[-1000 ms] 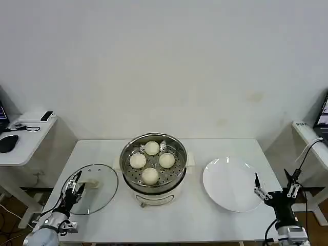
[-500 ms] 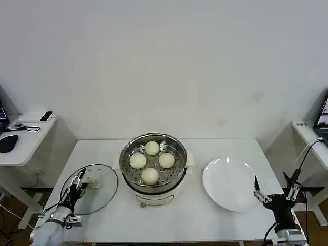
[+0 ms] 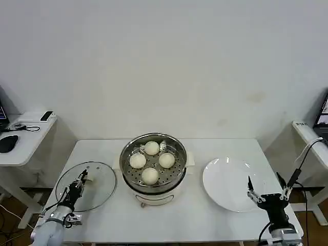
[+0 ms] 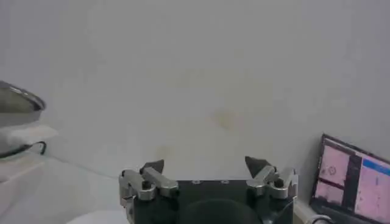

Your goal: Take steamed baozi put them in steamer then cover it.

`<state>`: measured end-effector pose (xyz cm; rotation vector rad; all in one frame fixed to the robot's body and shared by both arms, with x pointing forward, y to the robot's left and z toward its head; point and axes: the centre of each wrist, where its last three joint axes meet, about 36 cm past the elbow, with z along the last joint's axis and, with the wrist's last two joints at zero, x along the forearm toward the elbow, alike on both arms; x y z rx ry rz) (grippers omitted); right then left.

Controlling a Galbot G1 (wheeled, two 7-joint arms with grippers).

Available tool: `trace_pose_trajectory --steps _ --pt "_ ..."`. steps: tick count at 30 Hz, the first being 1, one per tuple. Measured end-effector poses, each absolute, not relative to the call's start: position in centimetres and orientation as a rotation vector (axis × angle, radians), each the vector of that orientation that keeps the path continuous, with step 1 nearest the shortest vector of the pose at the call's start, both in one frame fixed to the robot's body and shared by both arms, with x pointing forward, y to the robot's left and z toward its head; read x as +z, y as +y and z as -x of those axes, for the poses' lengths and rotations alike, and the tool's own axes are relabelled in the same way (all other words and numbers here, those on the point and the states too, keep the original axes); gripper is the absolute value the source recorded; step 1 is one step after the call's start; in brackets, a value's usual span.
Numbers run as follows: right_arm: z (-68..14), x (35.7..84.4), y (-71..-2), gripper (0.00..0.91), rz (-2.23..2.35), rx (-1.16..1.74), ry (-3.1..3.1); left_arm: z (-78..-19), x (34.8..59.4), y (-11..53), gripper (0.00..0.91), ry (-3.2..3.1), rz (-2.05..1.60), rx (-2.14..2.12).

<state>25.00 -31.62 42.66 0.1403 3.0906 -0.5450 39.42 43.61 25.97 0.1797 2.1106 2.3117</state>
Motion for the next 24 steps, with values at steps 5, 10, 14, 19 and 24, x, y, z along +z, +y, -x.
trace_pose_trajectory --steps 5,10,14,19,24 --pt "-24.9 43.0 -31.2 0.907 -0.121 -0.530 3.091 -39.3 26.7 43.4 0.000 2.111 -0.133 2.300" --pt "-24.8 43.3 -31.1 0.907 -0.112 -0.526 3.087 -39.1 28.3 43.2 0.000 2.124 -0.064 2.288" --pt "-24.8 43.4 -31.2 0.907 -0.104 -0.533 3.085 -38.8 29.7 42.7 0.000 2.139 0.000 2.281" --pt "-25.0 42.9 -31.4 0.907 -0.099 -0.547 3.087 -38.3 32.0 41.9 0.000 2.152 0.093 2.297" --pt "-25.1 42.2 -31.6 0.907 -0.090 -0.554 3.095 -38.4 35.4 41.0 0.000 2.148 0.185 2.325"
